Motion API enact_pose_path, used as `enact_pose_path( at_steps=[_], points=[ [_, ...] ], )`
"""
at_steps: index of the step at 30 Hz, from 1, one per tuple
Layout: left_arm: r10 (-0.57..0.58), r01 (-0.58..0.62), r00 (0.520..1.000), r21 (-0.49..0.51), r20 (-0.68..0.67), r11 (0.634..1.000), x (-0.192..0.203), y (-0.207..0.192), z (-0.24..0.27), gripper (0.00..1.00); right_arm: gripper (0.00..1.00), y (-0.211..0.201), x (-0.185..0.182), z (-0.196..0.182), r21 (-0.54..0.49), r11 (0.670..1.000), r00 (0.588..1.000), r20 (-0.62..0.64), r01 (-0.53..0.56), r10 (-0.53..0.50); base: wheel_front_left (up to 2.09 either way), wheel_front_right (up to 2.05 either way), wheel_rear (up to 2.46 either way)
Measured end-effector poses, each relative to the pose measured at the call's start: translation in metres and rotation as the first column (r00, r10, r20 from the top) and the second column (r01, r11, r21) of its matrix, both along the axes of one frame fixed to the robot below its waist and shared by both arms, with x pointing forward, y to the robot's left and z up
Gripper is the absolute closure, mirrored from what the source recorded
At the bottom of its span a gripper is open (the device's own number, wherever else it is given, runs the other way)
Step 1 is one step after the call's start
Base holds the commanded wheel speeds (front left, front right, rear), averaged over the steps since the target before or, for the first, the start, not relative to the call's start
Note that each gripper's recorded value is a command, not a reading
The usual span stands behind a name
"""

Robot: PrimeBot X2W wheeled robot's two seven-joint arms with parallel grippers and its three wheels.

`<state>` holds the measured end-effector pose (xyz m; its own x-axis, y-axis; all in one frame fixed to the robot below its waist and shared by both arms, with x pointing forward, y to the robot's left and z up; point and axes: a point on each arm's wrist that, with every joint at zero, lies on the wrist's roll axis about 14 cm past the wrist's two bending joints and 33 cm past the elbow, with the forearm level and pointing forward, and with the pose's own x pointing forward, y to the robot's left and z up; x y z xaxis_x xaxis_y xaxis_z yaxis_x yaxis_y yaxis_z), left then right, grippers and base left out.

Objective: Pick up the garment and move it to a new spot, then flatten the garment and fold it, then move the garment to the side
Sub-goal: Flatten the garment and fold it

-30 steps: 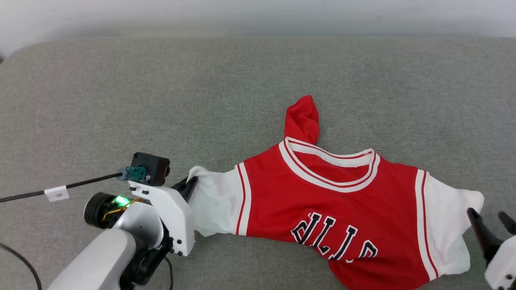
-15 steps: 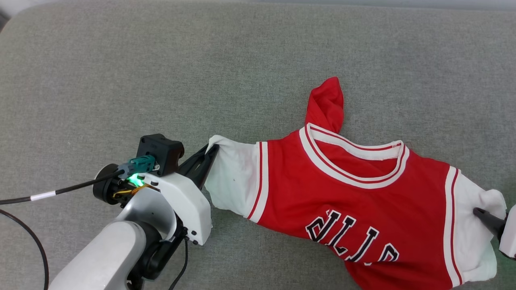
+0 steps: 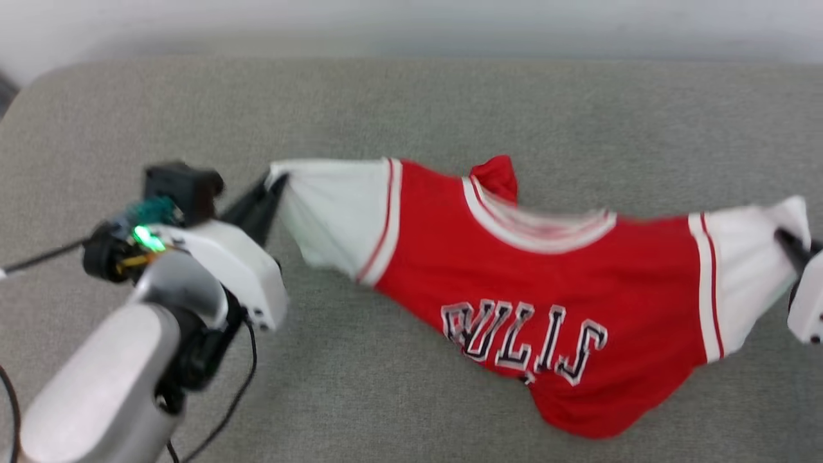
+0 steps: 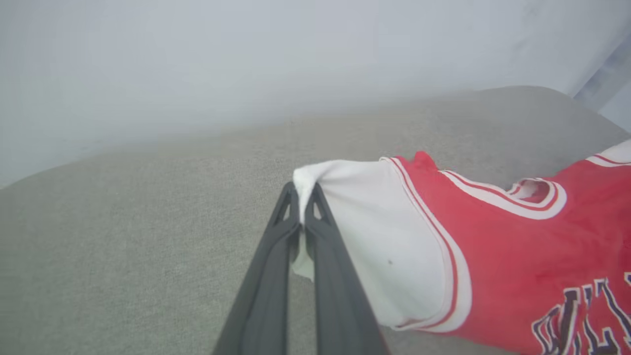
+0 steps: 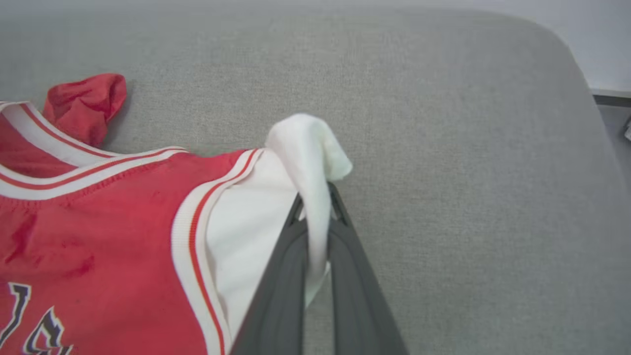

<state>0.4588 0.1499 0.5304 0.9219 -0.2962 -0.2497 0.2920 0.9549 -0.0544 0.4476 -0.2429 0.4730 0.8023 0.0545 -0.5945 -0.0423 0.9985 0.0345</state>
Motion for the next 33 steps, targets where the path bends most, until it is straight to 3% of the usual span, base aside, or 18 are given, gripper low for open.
enact_pose_path(
  at_steps=[10, 20, 27, 33],
  points=[
    [0.122, -0.091, 0.951, -0.122, 0.284, 0.988, 0.052, 0.017, 0.125, 1.00, 1.00, -0.001, 0.048, 0.114, -0.048, 0.999, 0.940, 0.339, -0.009, 0.024, 0.00, 0.00, 0.00],
    [0.181, -0.129, 0.899, -0.153, 0.400, 0.980, 0.118, 0.018, 0.187, 1.00, 1.00, 0.003, 0.113, 0.196, -0.075, 0.997, 0.837, 0.546, -0.002, 0.043, 0.00, 0.00, 0.00],
    [0.244, -0.144, 0.822, -0.226, 0.514, 0.963, 0.167, 0.025, 0.232, 1.00, 1.00, 0.011, 0.161, 0.262, -0.083, 0.996, 0.705, 0.708, 0.013, 0.050, 0.00, 0.00, 0.00],
    [0.259, -0.106, 0.741, -0.273, 0.619, 0.956, 0.201, 0.020, 0.262, 1.00, 1.00, 0.012, 0.195, 0.295, -0.099, 0.994, 0.598, 0.800, 0.037, 0.058, 0.00, 0.00, 0.00]
  ],
)
